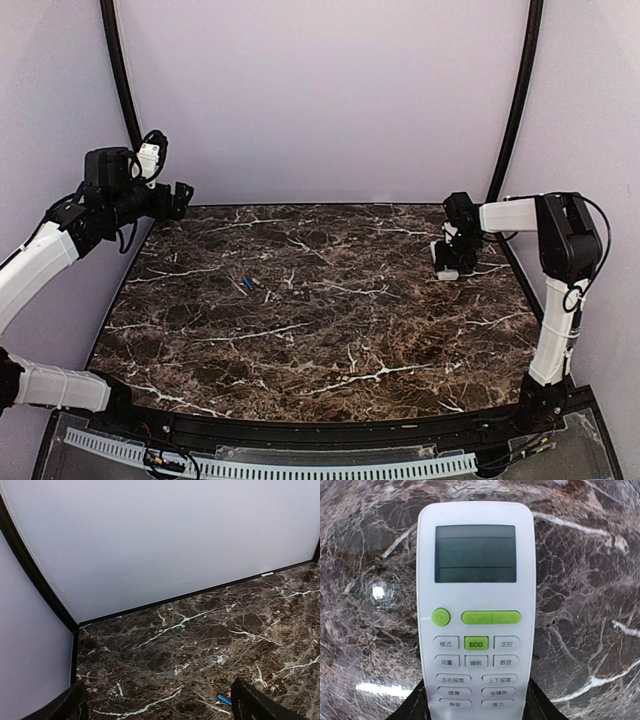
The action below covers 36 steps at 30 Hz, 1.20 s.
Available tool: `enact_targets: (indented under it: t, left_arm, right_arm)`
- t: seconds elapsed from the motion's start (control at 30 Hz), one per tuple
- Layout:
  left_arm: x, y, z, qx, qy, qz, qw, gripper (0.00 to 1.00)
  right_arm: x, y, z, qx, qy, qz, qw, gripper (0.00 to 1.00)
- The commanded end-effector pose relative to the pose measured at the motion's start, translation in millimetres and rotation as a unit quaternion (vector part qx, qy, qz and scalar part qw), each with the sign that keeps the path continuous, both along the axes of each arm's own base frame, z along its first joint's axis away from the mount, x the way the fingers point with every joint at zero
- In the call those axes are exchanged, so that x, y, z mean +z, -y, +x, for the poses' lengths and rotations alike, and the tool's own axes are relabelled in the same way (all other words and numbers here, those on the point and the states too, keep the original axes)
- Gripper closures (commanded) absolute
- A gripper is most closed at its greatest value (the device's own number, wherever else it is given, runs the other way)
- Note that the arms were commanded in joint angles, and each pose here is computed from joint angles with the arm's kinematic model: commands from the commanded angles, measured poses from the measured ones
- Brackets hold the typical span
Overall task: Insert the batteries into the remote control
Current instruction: Pick up the remote control from the center of the board, then pass from the right arm to the left
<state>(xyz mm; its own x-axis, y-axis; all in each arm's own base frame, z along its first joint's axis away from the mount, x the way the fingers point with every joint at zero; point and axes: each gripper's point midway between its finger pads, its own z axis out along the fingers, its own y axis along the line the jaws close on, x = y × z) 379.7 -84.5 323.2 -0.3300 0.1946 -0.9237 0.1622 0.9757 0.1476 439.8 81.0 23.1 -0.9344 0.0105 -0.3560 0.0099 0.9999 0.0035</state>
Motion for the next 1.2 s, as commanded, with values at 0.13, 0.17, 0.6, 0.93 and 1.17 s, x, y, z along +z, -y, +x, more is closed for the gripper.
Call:
enact_targets:
  t: [0.13, 0.17, 0.6, 0.93, 1.17]
  left_arm:
    - [-11, 45, -25, -0.14, 0.015, -0.024, 0.99, 0.07]
    - [-12, 51, -28, -0.158, 0.019, -0.009, 0.987, 0.09]
    - [-85, 163, -130, -0.482, 0.182, 0.313, 0.798, 0.1]
    - [-153, 201, -163, -0.569, 0.169, 0.393, 0.702, 0.09]
    - [-164, 201, -168, -0.579, 0.148, 0.383, 0.704, 0.3]
  right_arm:
    - [9, -32, -13, 0.066, -0.027, 0.053, 0.996, 0.77]
    - [16, -40, -15, 0.083, -0.024, 0.062, 0.994, 0.79]
    - [101, -222, -134, 0.35, -0.045, 0.223, 0.909, 0.91]
    - [122, -340, -240, 0.498, -0.08, 0.268, 0.821, 0.93]
    - [130, -371, -264, 0.541, -0.084, 0.279, 0.789, 0.95]
